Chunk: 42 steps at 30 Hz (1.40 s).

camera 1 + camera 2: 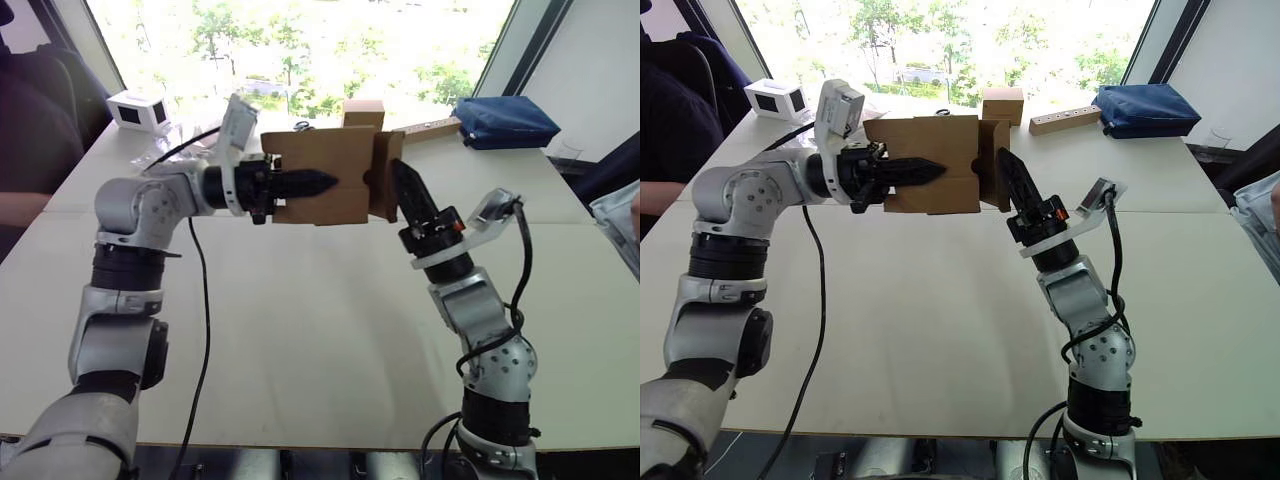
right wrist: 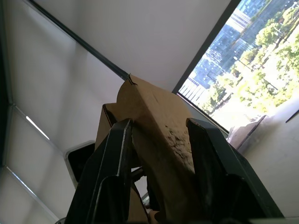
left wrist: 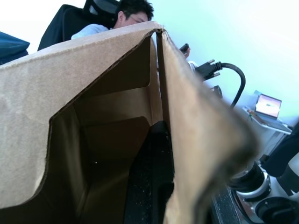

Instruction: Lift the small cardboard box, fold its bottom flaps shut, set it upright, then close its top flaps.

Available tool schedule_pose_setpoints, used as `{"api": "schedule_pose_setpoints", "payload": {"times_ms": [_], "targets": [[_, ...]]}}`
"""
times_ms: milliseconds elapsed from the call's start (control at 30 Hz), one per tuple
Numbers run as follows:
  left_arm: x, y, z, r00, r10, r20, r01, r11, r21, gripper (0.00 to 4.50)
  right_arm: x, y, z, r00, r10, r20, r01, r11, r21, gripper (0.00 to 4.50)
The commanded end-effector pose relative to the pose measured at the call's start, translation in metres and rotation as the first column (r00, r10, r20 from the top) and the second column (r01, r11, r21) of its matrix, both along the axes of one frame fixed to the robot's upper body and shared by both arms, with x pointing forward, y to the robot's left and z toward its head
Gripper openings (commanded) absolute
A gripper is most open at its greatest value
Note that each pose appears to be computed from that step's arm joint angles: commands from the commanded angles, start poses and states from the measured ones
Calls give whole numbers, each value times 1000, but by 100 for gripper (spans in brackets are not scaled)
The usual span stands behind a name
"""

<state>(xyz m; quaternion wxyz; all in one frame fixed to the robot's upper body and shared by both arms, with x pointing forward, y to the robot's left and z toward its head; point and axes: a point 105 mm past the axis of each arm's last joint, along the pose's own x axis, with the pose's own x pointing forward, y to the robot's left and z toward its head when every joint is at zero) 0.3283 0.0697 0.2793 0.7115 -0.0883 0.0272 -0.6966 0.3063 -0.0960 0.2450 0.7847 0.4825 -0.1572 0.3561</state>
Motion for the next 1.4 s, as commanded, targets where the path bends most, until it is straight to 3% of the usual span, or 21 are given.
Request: {"api": "schedule_pose_setpoints", "payload": {"times_ms": [33,1400], "targets": [[-6,-3,18,998,-17,67,20,999,-36,0,-3,5,14,998,-23,51,23,1000,6,186],[7,-19,22,997,53,48,-46,989,-140,0,-4,41,23,999,15,41,-20,992,121,186]]}}
